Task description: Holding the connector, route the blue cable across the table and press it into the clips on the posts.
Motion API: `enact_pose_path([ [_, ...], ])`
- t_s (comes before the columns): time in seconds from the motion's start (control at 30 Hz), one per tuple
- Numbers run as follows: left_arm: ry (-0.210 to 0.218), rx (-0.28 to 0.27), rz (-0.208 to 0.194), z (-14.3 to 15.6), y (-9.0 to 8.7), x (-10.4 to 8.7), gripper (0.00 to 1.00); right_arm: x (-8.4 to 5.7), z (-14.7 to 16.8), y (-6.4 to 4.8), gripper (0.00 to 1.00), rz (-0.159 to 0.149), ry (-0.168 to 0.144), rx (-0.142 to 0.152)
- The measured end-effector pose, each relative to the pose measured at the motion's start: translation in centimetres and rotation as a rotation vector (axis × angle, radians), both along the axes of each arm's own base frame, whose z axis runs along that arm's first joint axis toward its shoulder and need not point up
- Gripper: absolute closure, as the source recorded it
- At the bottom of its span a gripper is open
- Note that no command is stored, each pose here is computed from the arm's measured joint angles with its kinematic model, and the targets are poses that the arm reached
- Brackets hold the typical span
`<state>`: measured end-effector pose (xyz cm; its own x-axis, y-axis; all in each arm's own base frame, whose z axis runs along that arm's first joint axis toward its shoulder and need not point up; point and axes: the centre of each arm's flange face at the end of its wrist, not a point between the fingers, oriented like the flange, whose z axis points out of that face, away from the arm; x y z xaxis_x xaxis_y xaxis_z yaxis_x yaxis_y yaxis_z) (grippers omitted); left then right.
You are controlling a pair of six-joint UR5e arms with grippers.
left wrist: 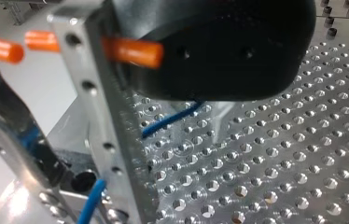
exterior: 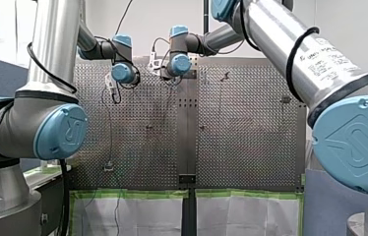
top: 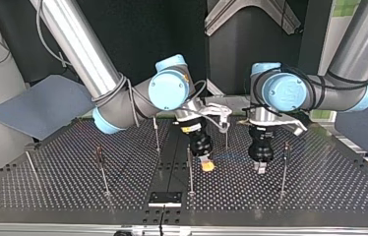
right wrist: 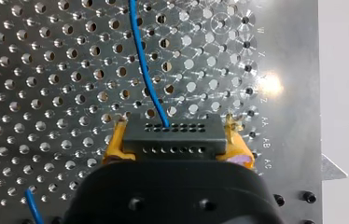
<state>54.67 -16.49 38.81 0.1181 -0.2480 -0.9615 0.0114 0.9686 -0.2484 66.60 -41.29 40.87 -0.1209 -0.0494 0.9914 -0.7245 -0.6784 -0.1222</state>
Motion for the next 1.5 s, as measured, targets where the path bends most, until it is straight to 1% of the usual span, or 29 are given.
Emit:
enact_pose_path([
  [0.23, 0.002, -0.007, 0.000, 0.3, 0.0, -0.2, 1.00, 0.3, -0.1, 0.4, 1.00, 0.007, 0.002, 0.002],
  [0.43, 0.016, -0.018, 0.007, 0.9, 0.1, -1.1, 1.00, 0.4, -0.2, 0.9, 1.00, 0.010, 0.009, 0.008],
  [0.57, 0.059, -0.012, 0.018, 0.1, 0.1, -2.0, 1.00, 0.7, -0.3, 1.3, 1.00, 0.009, 0.014, 0.011],
  [0.63, 0.070, -0.011, 0.020, -0.4, 0.1, -2.4, 1.00, 0.7, -0.4, 1.5, 1.00, 0.008, 0.016, 0.014],
  [0.7, 0.071, -0.013, 0.021, -0.9, 0.1, -2.9, 1.00, 0.8, -0.7, 1.7, 1.00, 0.009, 0.022, 0.019],
  [0.83, 0.060, -0.019, 0.015, -1.7, 0.1, -3.8, 1.00, 1.1, -1.9, 2.0, 1.00, 0.012, 0.043, 0.035],
  [1.0, 0.056, -0.021, 0.006, -3.2, -0.2, -4.6, 1.00, 1.3, -3.8, 2.4, 1.00, 0.010, 0.070, 0.057],
  [1.23, 0.059, -0.031, -0.004, -5.9, -0.4, -5.7, 1.00, 0.9, -6.1, 2.8, 1.00, 0.006, 0.107, 0.087],
  [1.33, 0.075, -0.032, -0.001, -7.8, -0.4, -6.0, 1.00, 0.6, -7.2, 2.8, 1.00, 0.003, 0.124, 0.100],
  [1.5, 0.139, -0.025, 0.004, -12.2, -0.4, -6.8, 1.00, 0.0, -9.0, 2.9, 1.00, -0.001, 0.154, 0.125],
])
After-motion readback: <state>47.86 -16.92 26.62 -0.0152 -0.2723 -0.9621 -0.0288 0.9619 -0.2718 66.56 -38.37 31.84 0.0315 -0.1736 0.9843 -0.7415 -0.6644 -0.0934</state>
